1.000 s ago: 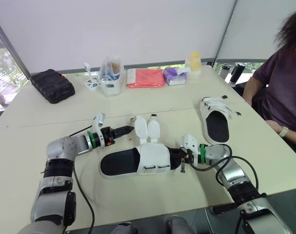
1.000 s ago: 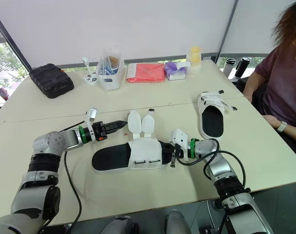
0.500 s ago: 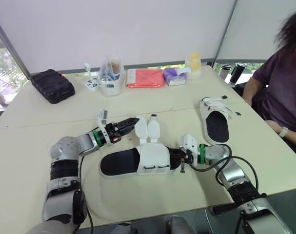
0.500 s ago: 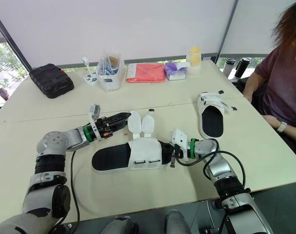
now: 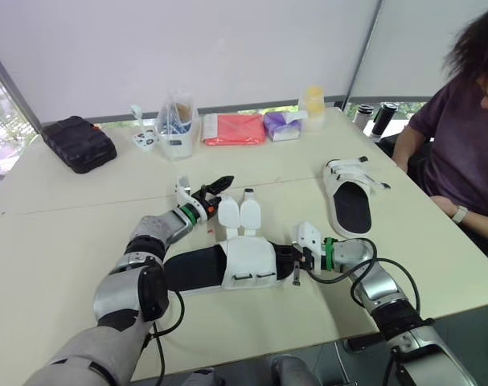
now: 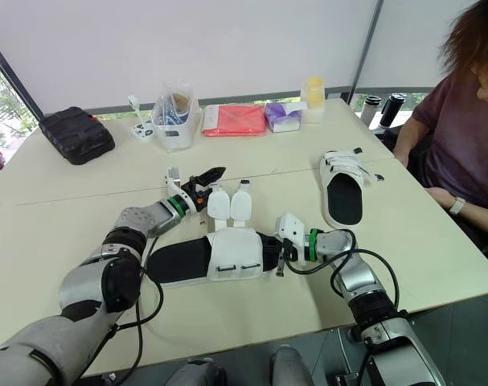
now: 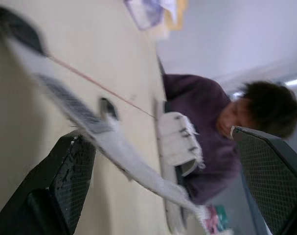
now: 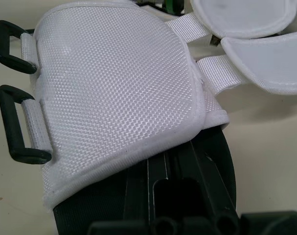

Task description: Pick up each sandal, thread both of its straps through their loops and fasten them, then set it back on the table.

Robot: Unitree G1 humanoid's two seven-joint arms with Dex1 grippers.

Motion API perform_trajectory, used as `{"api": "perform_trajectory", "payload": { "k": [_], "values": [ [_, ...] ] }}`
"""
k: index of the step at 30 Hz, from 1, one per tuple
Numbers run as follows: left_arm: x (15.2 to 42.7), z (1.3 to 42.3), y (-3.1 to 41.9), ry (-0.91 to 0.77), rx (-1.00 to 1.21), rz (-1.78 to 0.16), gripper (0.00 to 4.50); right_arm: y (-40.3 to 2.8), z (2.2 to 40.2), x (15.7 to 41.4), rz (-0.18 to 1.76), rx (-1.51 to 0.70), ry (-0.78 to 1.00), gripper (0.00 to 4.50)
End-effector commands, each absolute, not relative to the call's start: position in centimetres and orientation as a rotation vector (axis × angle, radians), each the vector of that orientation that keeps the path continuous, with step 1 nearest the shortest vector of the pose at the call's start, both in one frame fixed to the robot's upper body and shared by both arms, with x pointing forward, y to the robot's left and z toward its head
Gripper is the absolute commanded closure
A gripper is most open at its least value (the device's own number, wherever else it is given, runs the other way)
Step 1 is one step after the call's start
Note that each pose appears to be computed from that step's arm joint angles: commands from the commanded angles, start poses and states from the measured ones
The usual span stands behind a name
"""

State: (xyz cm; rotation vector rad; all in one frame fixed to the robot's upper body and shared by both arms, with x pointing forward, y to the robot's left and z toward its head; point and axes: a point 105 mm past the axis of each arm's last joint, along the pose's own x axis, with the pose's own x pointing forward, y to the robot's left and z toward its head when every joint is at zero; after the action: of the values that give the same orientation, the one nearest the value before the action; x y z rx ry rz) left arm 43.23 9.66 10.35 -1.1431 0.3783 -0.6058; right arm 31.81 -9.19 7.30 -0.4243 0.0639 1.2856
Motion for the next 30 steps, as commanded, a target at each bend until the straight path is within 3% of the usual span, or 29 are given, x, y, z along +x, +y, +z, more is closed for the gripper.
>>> {"api": "perform_trajectory", "payload": {
  "k": [1, 7, 13, 15, 20, 24, 30],
  "values": [
    [44.0, 12.0, 10.0, 0.311, -1.119, -0.620, 1.38, -9.3, 4.0, 30.8, 1.297, -0.430, 0.200, 4.50],
    [44.2, 11.9, 10.5, 0.306, -1.088, -0.601, 4.44, -9.3, 4.0, 30.8, 1.285, -0.430, 0.198, 4.50],
    [44.3, 12.6, 10.8, 0.288, -1.011, -0.623, 4.44, -9.5, 3.8, 30.9, 1.284, -0.439, 0.201, 4.50],
    [44.4, 14.0, 10.5, 0.247, -0.879, -0.701, 4.44, -9.6, 3.9, 31.0, 1.281, -0.447, 0.198, 4.50],
    [43.5, 17.5, 8.7, 0.100, -0.451, -0.947, 4.44, -10.0, 3.9, 31.1, 1.275, -0.456, 0.201, 4.50],
    [39.8, 16.9, 6.0, -0.074, 0.252, -1.190, 4.44, -10.4, 3.5, 30.7, 1.286, -0.466, 0.214, 4.50],
    [37.1, 17.2, 6.7, -0.432, 0.739, -1.158, 4.44, -10.5, 3.6, 30.8, 1.279, -0.473, 0.206, 4.50]
  ]
}}
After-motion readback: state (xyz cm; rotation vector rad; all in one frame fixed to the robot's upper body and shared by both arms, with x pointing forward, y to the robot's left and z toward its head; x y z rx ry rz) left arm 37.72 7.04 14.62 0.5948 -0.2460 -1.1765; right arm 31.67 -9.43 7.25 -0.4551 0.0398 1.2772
